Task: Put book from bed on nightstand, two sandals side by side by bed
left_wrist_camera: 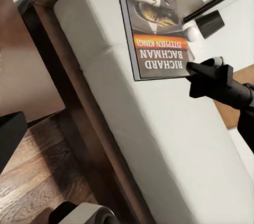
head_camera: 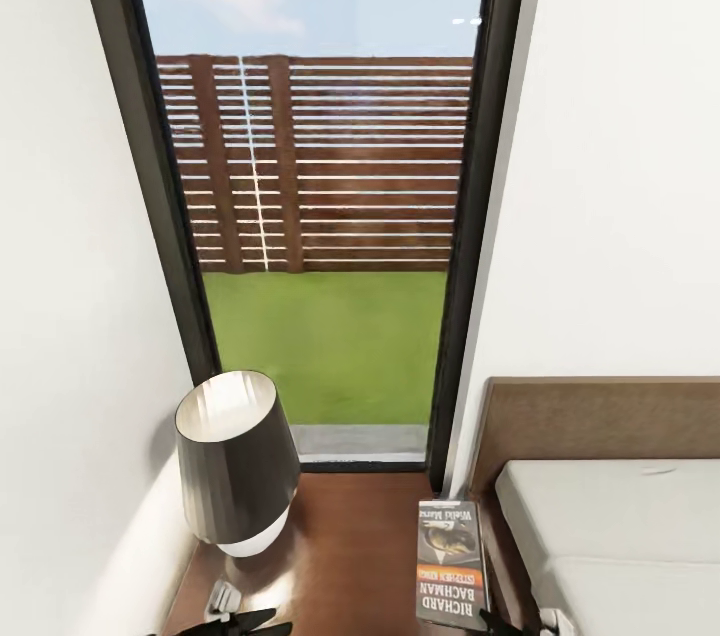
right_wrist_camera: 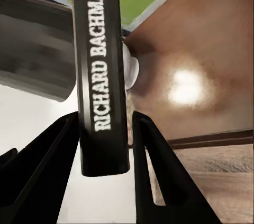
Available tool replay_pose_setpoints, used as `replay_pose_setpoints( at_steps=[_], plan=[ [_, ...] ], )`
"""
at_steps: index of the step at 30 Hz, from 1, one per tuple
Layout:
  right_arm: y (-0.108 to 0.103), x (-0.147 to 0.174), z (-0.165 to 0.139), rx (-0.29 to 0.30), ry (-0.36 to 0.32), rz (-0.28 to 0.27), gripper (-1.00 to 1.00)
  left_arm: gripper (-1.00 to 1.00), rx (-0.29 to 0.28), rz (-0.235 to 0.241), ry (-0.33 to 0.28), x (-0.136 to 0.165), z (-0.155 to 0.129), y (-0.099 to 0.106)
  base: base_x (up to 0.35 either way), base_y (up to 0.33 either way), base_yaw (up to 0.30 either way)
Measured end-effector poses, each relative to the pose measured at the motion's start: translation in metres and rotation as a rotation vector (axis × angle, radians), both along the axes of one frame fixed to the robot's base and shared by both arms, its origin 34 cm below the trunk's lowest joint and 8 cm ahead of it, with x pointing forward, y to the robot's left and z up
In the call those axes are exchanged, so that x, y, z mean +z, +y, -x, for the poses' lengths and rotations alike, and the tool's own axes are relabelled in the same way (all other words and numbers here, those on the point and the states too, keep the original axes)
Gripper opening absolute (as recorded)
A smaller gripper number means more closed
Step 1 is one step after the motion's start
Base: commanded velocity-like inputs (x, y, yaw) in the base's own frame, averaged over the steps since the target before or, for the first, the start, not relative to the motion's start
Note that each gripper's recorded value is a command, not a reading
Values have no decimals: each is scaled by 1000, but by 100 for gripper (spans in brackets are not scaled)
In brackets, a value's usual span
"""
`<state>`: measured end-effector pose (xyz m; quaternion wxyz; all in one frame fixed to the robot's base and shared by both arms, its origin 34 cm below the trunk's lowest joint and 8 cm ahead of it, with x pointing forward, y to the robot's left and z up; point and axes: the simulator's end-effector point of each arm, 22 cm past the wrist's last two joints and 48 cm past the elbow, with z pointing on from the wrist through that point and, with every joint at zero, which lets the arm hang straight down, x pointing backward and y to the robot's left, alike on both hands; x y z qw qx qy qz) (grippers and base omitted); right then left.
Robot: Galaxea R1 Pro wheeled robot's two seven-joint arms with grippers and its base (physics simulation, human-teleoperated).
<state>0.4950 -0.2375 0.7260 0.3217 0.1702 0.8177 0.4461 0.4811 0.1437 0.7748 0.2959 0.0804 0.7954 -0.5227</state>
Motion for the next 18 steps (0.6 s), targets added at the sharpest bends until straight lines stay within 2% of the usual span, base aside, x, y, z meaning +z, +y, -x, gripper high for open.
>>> replay_pose_setpoints(
  at_steps=[1, 3, 4, 7, 10, 11, 13, 15, 18],
  plan=[
    [5, -2, 4, 8, 37, -28, -100, 100, 0, 0, 0, 0, 0, 0, 0, 0, 0],
    [27, 1, 8, 36, 127, -121, -100, 100, 0, -1, -1, 0, 0, 0, 0, 0, 0],
    [41, 6, 6, 46, 146, -165, -100, 100, 0, -1, -1, 0, 0, 0, 0, 0, 0],
    [68, 16, -1, 72, 163, -226, -100, 100, 0, -1, -1, 0, 0, -1, 0, 0, 0],
    [81, 16, -10, 74, 178, -207, -100, 100, 2, -2, 0, -1, 0, -2, 0, 0, 0],
    [92, 12, -16, 68, 197, -179, -100, 100, 9, -10, 1, -2, -2, 0, 0, 0, 0],
    [108, 11, -23, 65, 207, -163, -100, 100, 18, -22, 4, -5, -3, 2, 0, 0, 0],
    [122, 21, -38, 53, 192, -164, -100, 100, 30, -38, 7, -8, -5, 4, 0, 0, 0],
    [130, 36, -56, 31, 162, -171, -100, 100, 43, -57, 11, -12, -8, 6, 0, 0, 0]
  ],
)
